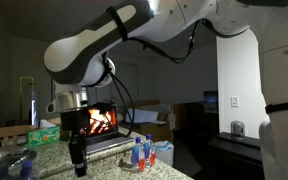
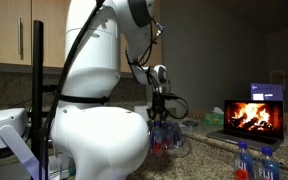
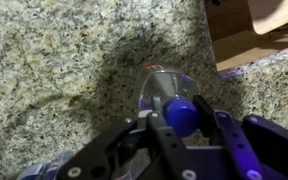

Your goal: Move the three bottles to the right

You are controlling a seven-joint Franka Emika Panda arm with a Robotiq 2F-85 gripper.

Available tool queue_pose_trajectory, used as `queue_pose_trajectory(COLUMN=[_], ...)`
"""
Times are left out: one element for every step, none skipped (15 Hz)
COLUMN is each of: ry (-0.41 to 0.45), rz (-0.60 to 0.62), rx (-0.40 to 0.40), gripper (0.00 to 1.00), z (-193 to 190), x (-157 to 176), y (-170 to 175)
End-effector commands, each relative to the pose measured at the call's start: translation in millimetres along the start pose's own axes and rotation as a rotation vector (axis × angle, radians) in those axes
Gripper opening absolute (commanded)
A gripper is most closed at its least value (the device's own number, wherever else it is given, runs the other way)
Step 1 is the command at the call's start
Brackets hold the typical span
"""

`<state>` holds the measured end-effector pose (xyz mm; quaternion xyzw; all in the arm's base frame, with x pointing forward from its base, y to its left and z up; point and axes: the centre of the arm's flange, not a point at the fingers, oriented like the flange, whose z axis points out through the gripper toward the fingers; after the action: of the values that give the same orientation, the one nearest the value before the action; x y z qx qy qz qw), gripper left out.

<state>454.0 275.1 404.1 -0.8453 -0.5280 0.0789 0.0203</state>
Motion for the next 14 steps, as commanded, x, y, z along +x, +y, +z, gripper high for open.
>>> queue_pose_trajectory(ry=[0.01,0.019,0.023,0.024,0.022,0.022,0.043,0.08,0.103,0.132,0.162,0.198,0.225,0.251], rz=[0.044,0.074,0.087,0.093,0.097,0.098,0.162,0.245,0.279,0.315,0.351,0.38,0.417,0.458], rx=[-0.013,-0.028,-0.036,-0.041,-0.042,-0.042,-0.017,-0.026,-0.016,-0.009,0.001,0.018,0.03,0.035], gripper=[0.36,0.36,0.36,0.36,0.36,0.14,0.14,0.14,0.14,0.14,0.14,0.14,0.14,0.14], z=[0,2,4,6,6,7,5,3,1,-3,-7,-12,-16,-19], x=[-4,-6,-8,-8,-9,-9,-12,-19,-27,-37,-44,-55,-66,-74], y=[-6,-14,-21,-26,-28,-27,-24,-19,-15,-11,-6,0,7,12])
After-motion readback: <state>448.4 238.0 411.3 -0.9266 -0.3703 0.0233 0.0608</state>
